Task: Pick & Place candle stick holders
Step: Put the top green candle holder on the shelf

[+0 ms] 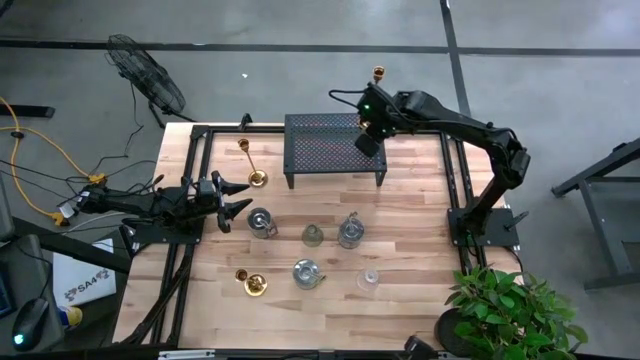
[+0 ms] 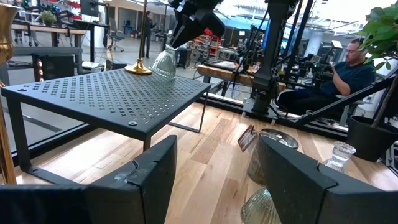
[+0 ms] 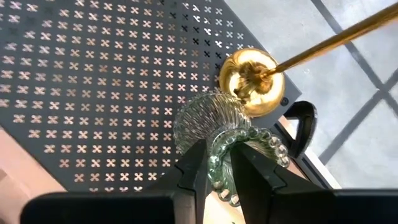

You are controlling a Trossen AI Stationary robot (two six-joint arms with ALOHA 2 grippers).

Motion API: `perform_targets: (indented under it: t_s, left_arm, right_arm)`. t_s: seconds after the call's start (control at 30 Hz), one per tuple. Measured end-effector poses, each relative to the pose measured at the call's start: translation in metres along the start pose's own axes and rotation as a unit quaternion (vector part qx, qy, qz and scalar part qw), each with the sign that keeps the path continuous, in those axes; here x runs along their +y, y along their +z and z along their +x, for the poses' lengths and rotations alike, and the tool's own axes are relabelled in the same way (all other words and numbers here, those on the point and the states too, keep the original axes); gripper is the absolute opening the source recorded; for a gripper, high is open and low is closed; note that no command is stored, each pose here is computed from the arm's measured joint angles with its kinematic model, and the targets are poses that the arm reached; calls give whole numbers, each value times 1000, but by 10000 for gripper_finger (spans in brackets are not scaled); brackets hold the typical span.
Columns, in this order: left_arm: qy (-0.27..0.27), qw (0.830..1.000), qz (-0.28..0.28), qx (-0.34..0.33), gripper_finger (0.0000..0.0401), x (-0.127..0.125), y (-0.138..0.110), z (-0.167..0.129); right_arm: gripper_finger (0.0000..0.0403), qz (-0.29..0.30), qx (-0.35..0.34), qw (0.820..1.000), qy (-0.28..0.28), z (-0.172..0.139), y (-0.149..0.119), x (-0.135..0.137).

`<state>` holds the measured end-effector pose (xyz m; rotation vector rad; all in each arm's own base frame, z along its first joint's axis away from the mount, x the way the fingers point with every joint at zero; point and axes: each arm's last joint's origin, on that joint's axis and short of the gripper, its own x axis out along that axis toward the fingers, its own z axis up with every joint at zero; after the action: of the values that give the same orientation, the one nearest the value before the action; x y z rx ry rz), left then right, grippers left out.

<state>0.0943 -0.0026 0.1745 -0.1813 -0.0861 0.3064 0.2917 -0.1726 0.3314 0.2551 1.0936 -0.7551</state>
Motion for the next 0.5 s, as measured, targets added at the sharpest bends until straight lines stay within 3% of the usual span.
perform_targets:
  t_s: [0.5]
  left_arm:
    - [0, 1000, 0, 0, 218, 0, 0, 0]
  right_arm:
    - [64, 2, -9, 1000, 16, 0, 2, 1]
